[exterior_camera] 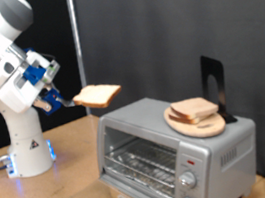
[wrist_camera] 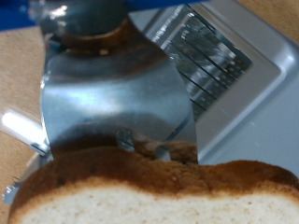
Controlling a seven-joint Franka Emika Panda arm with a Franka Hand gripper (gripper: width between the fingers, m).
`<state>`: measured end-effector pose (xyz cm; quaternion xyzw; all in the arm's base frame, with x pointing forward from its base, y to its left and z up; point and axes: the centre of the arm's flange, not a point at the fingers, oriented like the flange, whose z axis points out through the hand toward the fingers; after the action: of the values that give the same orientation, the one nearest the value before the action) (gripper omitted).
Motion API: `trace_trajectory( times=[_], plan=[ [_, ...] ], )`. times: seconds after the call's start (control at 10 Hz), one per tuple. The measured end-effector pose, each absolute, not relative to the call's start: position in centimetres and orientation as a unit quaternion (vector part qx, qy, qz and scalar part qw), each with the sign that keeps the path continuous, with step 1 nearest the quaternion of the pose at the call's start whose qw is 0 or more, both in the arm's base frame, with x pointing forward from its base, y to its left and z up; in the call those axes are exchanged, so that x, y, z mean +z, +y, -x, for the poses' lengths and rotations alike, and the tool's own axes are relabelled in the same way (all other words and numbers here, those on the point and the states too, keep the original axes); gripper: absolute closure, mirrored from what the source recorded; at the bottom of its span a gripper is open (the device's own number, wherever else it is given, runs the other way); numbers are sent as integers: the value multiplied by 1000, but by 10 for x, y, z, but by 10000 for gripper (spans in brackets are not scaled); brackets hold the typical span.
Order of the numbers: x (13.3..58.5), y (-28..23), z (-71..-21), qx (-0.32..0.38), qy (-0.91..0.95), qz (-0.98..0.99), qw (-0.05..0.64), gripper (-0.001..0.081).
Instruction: Make a piece of toast with the oven
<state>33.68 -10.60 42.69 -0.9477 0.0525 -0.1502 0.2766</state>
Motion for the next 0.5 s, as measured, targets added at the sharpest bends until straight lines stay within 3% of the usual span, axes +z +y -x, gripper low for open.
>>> trace_trajectory(
  times=[0.5],
  plan=[
    [374,-165,-344,-169,97,954,226,341]
  ],
)
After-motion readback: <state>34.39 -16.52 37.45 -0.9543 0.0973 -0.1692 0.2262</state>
